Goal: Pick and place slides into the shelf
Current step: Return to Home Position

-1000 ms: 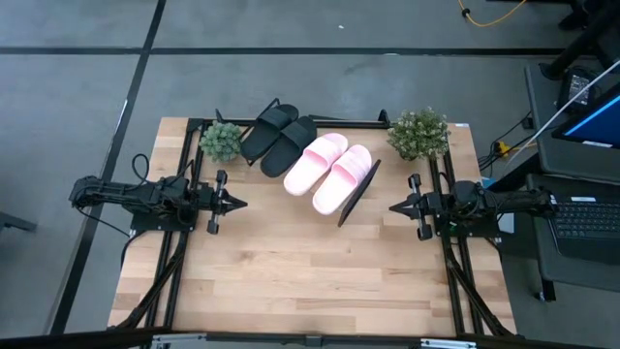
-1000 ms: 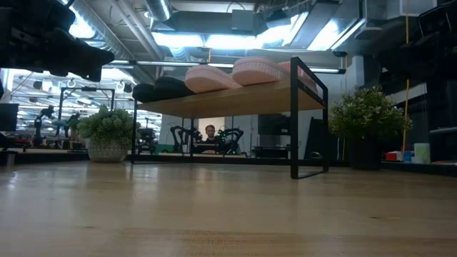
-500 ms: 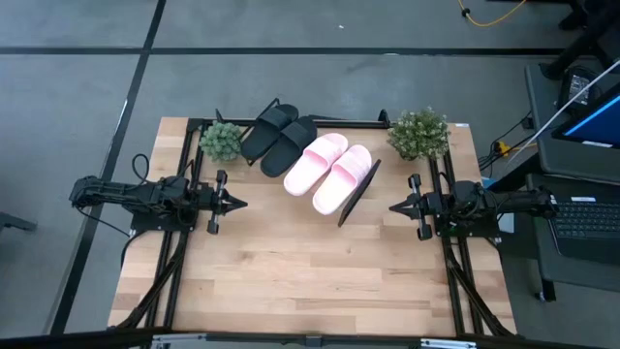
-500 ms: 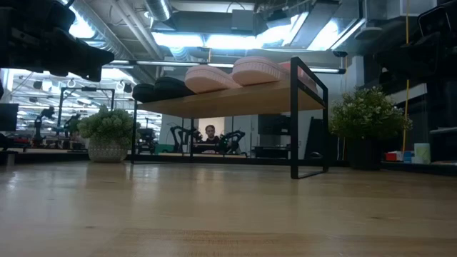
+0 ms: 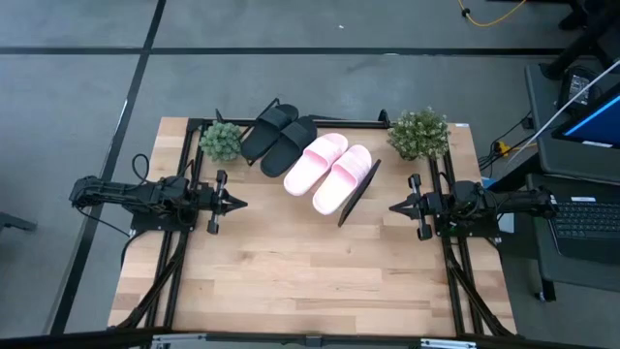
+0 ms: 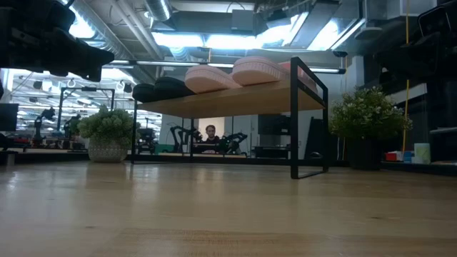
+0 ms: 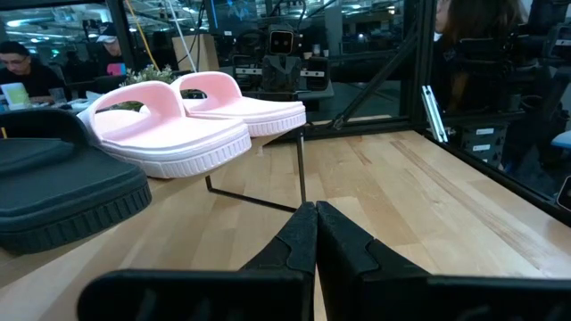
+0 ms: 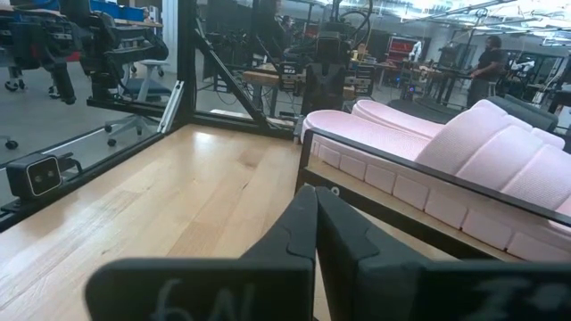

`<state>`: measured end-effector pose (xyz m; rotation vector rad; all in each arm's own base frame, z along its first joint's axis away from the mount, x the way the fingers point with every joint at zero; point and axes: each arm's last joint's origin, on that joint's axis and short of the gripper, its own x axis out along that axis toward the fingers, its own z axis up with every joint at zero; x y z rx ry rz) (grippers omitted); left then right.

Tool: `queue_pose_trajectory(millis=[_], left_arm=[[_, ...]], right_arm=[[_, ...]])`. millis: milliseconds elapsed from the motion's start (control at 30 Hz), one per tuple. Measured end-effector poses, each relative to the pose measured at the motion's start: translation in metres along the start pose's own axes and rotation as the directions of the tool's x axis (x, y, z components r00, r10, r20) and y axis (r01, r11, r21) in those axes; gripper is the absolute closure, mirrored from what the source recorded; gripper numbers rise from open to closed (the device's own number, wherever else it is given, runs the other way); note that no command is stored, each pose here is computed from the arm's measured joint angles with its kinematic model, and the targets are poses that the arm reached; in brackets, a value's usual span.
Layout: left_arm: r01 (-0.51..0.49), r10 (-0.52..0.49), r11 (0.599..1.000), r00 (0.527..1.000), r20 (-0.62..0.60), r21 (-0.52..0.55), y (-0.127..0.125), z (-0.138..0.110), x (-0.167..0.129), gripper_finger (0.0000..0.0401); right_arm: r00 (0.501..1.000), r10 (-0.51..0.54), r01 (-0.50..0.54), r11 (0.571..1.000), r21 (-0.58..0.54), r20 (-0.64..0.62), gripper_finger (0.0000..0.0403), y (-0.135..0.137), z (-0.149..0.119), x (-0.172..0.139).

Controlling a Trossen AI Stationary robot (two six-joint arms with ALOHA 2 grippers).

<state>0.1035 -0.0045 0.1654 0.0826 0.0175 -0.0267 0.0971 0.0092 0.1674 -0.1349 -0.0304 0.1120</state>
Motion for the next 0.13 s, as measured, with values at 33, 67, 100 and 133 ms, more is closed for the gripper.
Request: queue_pose_trajectory(millis=[33, 67, 100, 133], left_arm=[[0.000, 0.000, 1.000, 1.000, 0.000, 0.000, 0.0000, 0.0000, 0.0000, 0.0401], [0.000, 0.000, 1.000, 1.000, 0.000, 0.000, 0.0000, 0.0000, 0.0000, 0.0401], [0.000, 0.000, 1.000, 1.000, 0.000, 0.000, 0.0000, 0.0000, 0.0000, 0.0401], [0.001, -0.001, 1.000, 1.000, 0.000, 0.000, 0.0000, 0.0000, 0.0000, 0.0401]], right_arm=[[1.000, 0.000, 0.000, 1.000, -0.001, 0.000, 0.0397, 0.0000, 0.0000, 0.0000], [1.000, 0.000, 0.000, 1.000, 0.000, 0.000, 0.0397, 0.0000, 0.0000, 0.0000], [1.000, 0.000, 0.000, 1.000, 0.000, 0.000, 0.0397, 0.0000, 0.0000, 0.0000], [1.000, 0.000, 0.000, 1.000, 0.001, 0.000, 0.0397, 0.0000, 0.0000, 0.0000]])
